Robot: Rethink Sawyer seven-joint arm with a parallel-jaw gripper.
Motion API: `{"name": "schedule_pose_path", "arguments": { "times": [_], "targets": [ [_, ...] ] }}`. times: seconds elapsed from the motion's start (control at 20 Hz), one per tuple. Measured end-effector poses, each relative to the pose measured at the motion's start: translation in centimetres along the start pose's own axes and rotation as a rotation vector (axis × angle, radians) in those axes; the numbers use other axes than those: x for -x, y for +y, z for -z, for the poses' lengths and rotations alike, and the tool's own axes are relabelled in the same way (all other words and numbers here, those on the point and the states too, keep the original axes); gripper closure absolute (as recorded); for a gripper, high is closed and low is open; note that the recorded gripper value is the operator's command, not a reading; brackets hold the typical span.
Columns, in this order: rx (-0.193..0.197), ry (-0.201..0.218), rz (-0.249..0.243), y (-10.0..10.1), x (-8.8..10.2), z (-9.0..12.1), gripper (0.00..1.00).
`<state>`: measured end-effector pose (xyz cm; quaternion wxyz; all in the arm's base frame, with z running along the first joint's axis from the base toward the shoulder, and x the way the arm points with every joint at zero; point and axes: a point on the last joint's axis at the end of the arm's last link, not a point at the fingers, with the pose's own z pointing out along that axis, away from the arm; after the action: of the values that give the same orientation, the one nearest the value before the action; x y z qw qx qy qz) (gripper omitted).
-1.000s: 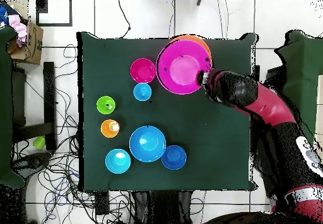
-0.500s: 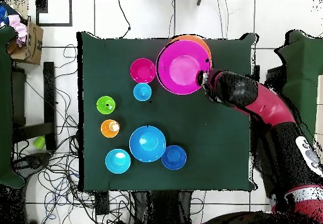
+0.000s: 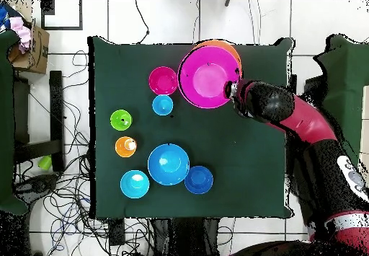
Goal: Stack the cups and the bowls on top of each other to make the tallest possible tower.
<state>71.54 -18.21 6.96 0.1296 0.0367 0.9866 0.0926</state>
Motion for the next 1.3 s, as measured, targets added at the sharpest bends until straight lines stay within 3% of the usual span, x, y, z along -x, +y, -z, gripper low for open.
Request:
{"name": "schedule_pose_path", "arguments": {
  "times": [0.6, 0.65, 1.3],
  "targets": [
    [0.000, 0.001, 0.000, -0.02, -0.03, -0.02, 1.00],
    [0.000, 0.001, 0.000, -0.04, -0.05, -0.04, 0.00],
    [-0.006, 0.011, -0.007, -0.53, -0.57, -0.34, 0.00]
  ]
}}
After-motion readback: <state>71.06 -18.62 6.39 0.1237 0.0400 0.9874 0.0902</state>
